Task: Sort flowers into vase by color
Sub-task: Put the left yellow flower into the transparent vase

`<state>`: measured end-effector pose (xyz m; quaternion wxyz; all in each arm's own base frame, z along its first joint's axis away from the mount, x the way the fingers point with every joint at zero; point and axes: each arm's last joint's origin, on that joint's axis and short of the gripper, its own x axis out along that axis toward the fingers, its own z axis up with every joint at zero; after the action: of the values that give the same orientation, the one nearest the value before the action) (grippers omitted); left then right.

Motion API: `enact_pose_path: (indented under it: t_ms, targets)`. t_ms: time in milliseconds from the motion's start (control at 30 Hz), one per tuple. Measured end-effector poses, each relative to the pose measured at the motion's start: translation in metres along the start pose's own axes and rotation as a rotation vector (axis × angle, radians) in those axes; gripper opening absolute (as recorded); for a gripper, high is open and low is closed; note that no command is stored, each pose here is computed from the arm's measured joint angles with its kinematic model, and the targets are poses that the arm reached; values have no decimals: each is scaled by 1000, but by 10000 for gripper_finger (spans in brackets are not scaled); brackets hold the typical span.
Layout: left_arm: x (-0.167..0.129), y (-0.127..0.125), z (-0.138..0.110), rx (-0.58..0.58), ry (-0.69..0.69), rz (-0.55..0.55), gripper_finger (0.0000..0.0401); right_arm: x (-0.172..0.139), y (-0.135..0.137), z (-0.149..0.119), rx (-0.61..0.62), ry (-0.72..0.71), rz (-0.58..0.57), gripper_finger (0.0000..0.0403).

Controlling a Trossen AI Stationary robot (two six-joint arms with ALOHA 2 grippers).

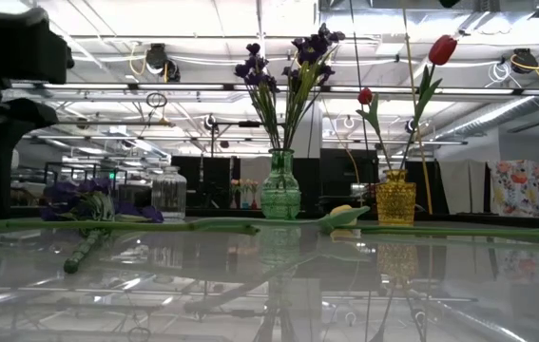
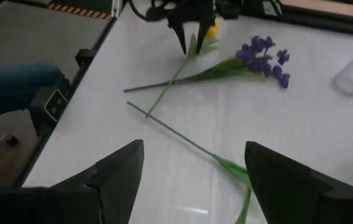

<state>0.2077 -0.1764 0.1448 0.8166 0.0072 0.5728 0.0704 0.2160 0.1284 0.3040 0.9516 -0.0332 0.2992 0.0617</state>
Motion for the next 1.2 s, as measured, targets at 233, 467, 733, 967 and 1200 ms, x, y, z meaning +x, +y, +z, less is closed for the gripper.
enact_pose_path:
  t_ms: [233,467,733,967,1200]
  targets:
    - [2,4,0,78,25,11,53,0,0,7,-22,-83,-53,271]
    - [-4,2,2,125,74,-26,9,2,1,11,-27,-117,-56,271]
    - [-49,-11,33,128,106,-64,3,42,10,9,-33,-99,-75,271]
    - [-89,-5,70,129,27,-36,2,93,16,16,-45,-233,-88,271]
    - [-84,22,90,137,56,3,1,121,23,27,-53,-176,-9,271]
